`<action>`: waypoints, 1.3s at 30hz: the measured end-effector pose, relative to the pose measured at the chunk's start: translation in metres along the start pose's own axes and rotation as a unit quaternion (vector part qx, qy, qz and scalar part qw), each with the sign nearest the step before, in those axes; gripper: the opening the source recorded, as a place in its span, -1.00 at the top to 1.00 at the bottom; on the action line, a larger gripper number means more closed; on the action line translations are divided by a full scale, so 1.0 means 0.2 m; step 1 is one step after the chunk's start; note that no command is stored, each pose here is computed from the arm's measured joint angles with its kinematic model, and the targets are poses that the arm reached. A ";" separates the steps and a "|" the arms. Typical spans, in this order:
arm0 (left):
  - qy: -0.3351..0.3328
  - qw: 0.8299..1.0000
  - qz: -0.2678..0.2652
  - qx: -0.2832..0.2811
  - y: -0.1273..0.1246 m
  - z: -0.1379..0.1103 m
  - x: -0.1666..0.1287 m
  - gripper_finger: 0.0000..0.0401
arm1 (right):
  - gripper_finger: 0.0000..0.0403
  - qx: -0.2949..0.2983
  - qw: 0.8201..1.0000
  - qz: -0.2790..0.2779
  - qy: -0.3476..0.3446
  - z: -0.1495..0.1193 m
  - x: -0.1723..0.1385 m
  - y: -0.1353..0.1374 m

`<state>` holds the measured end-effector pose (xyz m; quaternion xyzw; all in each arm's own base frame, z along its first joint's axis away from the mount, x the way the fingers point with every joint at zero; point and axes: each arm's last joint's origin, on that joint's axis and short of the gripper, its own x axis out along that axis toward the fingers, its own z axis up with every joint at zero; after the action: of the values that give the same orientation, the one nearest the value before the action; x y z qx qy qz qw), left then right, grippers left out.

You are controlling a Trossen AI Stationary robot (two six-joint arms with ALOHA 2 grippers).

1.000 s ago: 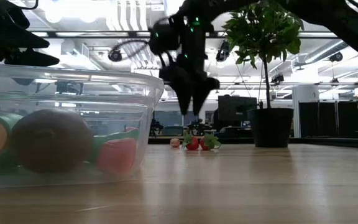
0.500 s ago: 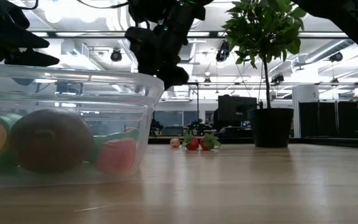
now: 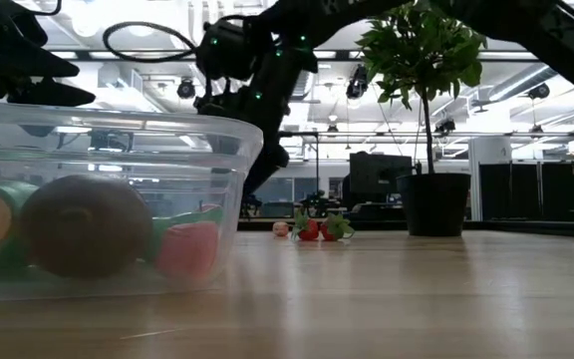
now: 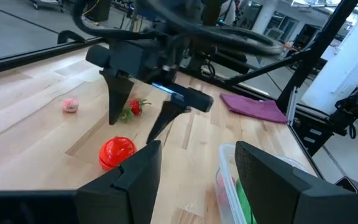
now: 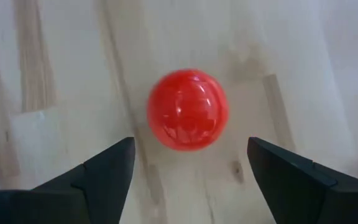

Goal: Pick and placing Produce into tupperware
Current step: Put the tomato into the transparent bin

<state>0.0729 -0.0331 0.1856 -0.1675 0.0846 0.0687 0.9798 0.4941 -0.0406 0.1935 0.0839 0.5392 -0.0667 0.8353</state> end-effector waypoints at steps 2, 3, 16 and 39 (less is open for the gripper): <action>0.000 1.000 0.000 0.000 0.00 0.00 0.00 0.04 | -0.50 -0.022 1.000 -0.006 -0.016 0.01 0.00 0.01; 0.000 1.000 0.000 0.000 0.00 0.00 0.00 0.04 | -0.49 -0.029 0.999 -0.008 -0.023 0.02 0.00 0.01; 0.000 1.000 0.000 0.000 0.00 0.00 0.00 0.04 | -0.51 -0.058 0.998 -0.018 -0.023 -0.01 0.07 -0.02; 0.000 1.000 0.000 0.000 0.00 0.00 0.00 0.04 | -0.47 -0.016 0.998 0.004 -0.066 -0.07 0.22 -0.03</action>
<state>0.0729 -0.0330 0.1857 -0.1675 0.0846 0.0688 0.9798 0.4984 -0.0435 0.1470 0.0685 0.4838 -0.0604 0.8704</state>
